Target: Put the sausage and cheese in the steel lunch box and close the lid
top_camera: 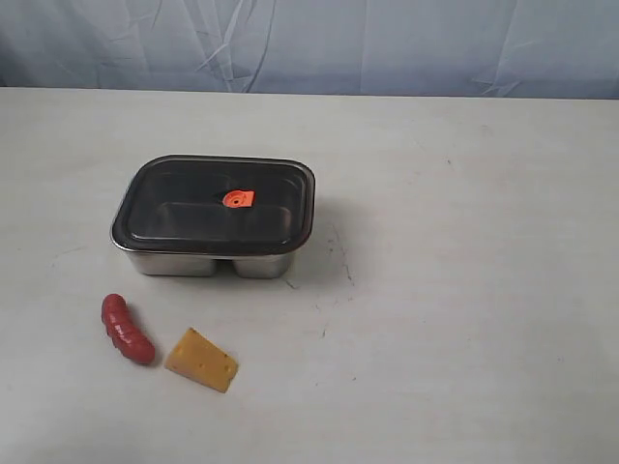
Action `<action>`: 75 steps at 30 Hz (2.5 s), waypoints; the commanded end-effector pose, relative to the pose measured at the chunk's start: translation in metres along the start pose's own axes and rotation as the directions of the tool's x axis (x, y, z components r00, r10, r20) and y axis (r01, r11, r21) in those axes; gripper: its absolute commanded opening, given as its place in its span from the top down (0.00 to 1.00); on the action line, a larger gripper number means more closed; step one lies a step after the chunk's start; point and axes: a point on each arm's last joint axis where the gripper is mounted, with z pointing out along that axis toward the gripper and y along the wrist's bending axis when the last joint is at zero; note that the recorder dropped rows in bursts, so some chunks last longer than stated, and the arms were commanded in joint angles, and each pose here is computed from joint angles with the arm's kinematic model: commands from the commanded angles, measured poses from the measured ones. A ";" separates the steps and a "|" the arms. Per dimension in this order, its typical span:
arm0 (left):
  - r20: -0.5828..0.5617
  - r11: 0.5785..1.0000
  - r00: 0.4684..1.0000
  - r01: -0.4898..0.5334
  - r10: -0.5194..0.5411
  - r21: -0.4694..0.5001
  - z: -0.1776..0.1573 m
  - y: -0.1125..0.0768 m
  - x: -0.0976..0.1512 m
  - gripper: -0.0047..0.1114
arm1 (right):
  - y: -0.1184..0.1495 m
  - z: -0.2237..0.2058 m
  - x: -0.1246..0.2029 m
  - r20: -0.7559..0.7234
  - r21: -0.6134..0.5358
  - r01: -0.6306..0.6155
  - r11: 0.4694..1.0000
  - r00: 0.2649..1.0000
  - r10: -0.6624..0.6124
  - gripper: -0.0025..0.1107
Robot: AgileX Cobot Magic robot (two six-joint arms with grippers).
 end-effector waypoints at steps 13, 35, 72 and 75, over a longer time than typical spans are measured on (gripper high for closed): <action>0.012 1.000 1.000 0.002 -0.002 0.006 0.000 0.000 -0.001 0.96 | 0.062 0.179 0.034 -0.792 0.059 0.346 0.936 0.587 -0.167 0.99; 0.012 1.000 1.000 -0.002 0.002 0.005 0.000 0.000 -0.001 0.96 | -0.023 0.203 0.254 -0.988 0.028 -0.424 0.905 -0.147 -0.038 0.62; 0.012 1.000 1.000 -0.002 0.002 0.005 0.000 0.000 -0.001 0.96 | -0.032 0.077 0.402 -0.839 0.418 -0.434 0.798 -0.521 0.156 0.58; 0.012 1.000 1.000 -0.002 0.002 0.005 0.000 0.000 -0.001 0.96 | -0.026 0.071 0.406 -0.838 0.415 -0.443 0.795 -0.526 0.145 0.58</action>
